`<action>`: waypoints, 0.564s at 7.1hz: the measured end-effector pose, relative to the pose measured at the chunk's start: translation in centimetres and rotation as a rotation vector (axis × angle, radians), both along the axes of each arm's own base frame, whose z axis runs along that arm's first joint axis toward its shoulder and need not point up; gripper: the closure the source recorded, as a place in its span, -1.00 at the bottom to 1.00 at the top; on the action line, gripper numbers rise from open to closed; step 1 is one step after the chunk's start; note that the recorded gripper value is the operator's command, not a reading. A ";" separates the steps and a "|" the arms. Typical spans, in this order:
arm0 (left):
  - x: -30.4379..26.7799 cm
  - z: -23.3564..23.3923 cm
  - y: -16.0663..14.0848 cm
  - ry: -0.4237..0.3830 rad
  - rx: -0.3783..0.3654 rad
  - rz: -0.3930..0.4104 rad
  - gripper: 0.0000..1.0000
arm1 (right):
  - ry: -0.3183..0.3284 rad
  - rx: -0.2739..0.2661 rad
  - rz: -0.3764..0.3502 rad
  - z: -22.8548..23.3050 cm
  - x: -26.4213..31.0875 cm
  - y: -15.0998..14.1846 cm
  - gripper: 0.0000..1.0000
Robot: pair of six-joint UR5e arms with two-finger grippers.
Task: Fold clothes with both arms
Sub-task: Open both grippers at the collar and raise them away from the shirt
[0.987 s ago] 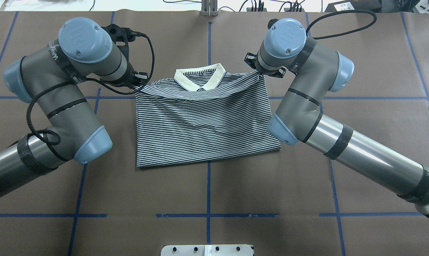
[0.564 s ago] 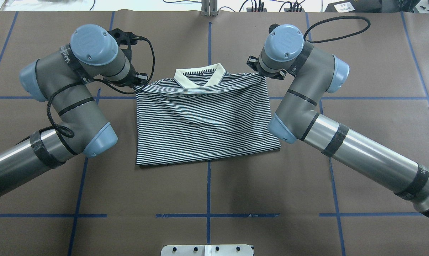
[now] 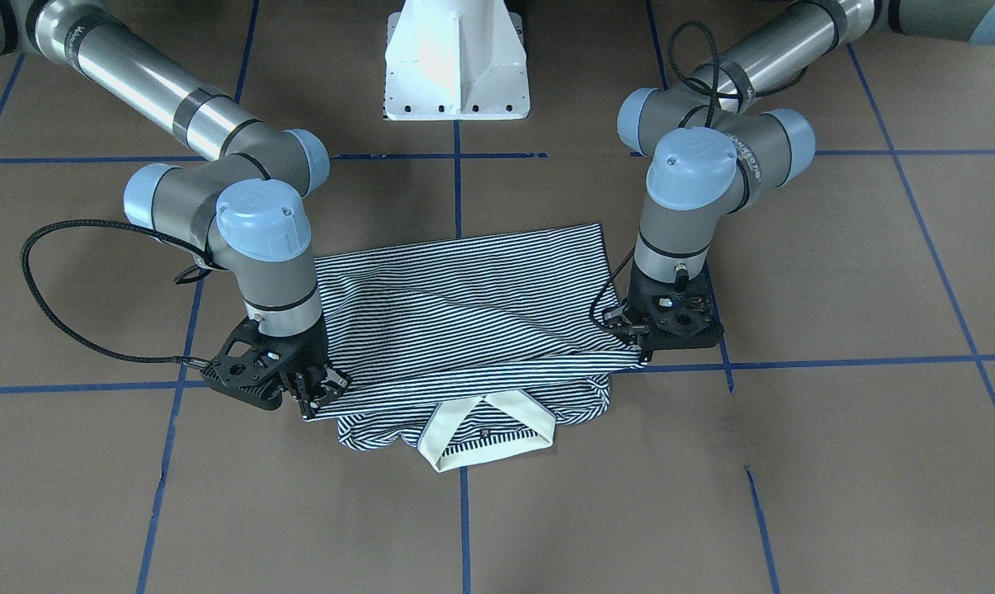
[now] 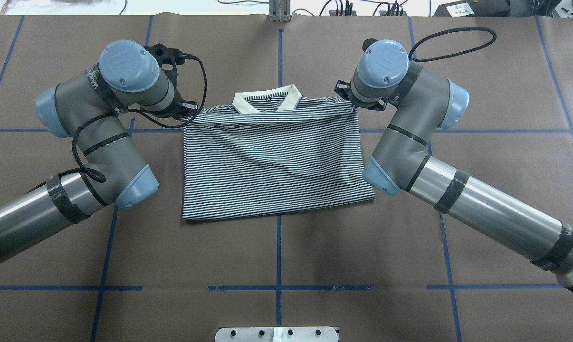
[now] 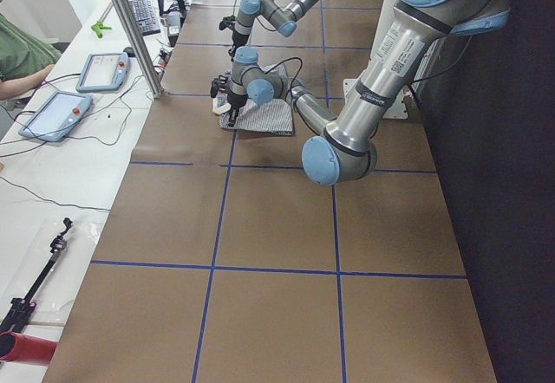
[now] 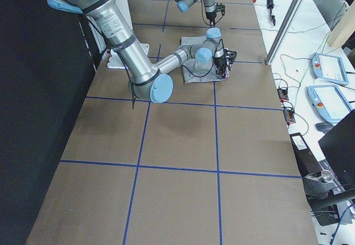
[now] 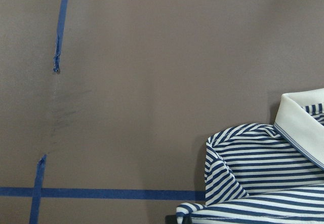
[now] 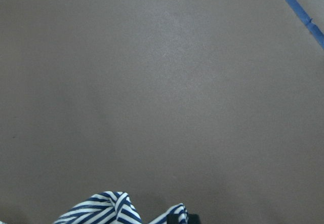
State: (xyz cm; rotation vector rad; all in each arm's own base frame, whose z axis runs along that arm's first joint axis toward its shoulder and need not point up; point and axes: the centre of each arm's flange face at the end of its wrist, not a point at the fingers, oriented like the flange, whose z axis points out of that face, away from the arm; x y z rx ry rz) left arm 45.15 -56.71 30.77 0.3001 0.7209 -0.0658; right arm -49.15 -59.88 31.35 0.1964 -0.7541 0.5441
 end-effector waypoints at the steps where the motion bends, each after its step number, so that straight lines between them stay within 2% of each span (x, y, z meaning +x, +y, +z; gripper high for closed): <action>1: -0.3 -0.4 0.3 -0.002 0.033 0.031 -1.00 | 0.005 0.021 -0.021 -0.3 0.2 -0.1 -1.00; 4: -3.2 -2.2 3.9 0.037 0.120 0.084 -1.00 | 0.011 0.104 -0.179 0.9 5.9 -1.2 -1.00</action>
